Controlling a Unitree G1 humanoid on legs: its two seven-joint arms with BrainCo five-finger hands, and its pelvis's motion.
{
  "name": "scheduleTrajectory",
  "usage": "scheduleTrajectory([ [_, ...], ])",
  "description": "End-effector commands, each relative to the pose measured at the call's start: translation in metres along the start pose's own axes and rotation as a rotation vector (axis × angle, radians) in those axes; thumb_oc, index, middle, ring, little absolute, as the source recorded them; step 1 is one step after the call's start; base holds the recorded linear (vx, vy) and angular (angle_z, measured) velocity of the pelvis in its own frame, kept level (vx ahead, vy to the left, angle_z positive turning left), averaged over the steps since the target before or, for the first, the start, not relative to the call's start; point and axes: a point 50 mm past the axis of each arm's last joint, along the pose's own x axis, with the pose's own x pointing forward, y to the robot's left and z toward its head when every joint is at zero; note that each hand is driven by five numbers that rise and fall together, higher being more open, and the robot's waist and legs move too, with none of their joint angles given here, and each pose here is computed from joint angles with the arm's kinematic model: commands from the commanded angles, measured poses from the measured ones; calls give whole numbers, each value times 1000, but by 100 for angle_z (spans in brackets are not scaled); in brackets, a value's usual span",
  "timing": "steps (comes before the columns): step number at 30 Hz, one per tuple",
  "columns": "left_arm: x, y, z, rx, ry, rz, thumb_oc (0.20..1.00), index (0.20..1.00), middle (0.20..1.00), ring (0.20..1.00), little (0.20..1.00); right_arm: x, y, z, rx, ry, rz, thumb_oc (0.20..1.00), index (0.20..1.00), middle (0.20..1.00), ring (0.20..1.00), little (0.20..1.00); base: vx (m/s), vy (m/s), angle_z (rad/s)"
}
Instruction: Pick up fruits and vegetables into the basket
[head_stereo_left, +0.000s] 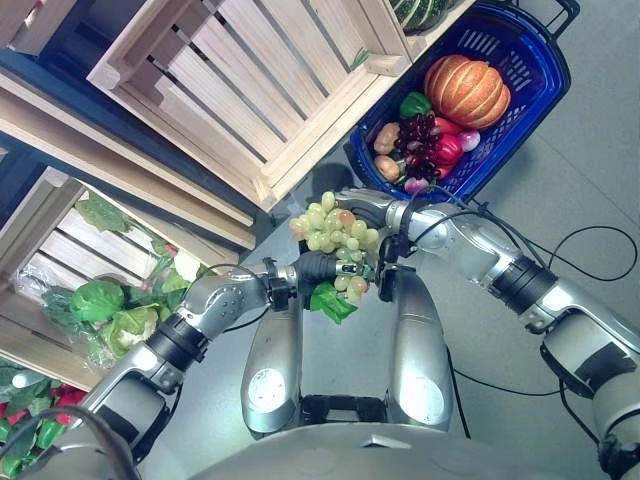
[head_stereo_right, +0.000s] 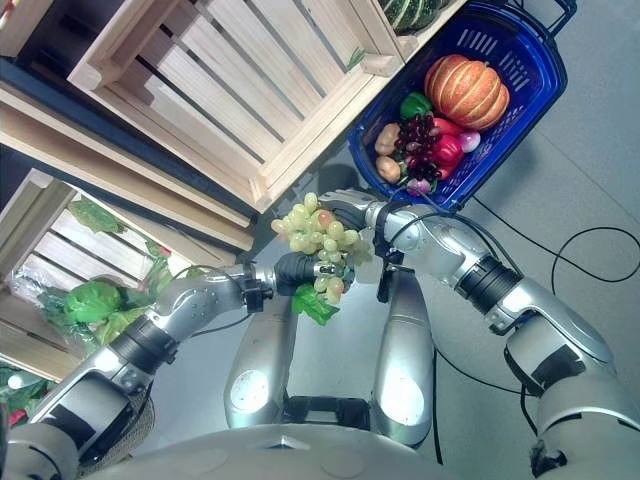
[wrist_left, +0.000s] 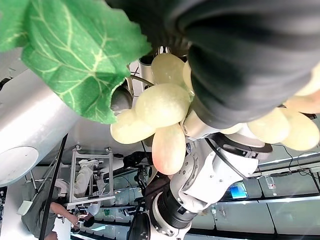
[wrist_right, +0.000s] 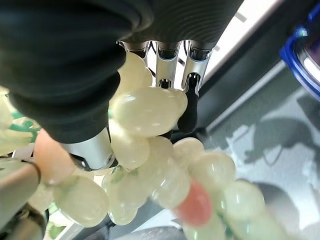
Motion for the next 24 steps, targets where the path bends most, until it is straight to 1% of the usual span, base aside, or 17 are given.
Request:
scheduleTrajectory([
  [1,30,-42,12,85,-52,-222,200,200,200,200,200,19,11,60,127,-307,66,200,200,200,200,200,0,0,0],
  [6,31,-42,14,102,-51,-173,200,200,200,200,200,17,7,65,254,-340,13,200,200,200,200,200,0,0,0],
  [7,31,-42,15,111,-56,-154,1000,1000,1000,1000,1000,16,6,66,278,-344,-3,200,200,200,200,200,0,0,0],
  [9,30,-41,16,124,-54,-149,1000,1000,1000,1000,1000,15,3,66,306,-353,-25,200,200,200,200,200,0,0,0],
  [12,29,-42,21,170,-81,-131,1000,1000,1000,1000,1000,12,-1,65,385,-373,-108,200,200,200,200,200,0,0,0],
  [17,27,-35,30,236,-153,-23,1000,1000,1000,1000,1000,5,-12,62,449,-408,-252,200,200,200,200,200,0,0,0],
  [18,23,-29,33,248,-188,40,1000,1000,1000,1000,1000,-1,-18,61,467,-428,-321,200,200,200,200,200,0,0,0],
  [20,19,-26,35,288,-221,85,1000,1000,1000,1000,1000,-8,-24,59,484,-444,-382,200,200,200,200,200,0,0,0],
  [21,12,-23,40,369,-276,126,1000,1000,1000,1000,1000,-17,-32,57,496,-463,-458,200,200,200,200,200,0,0,0],
  [24,1,-24,41,432,-329,124,1000,1000,1000,1000,1000,-37,-44,50,515,-490,-600,200,200,200,200,200,0,0,0],
])
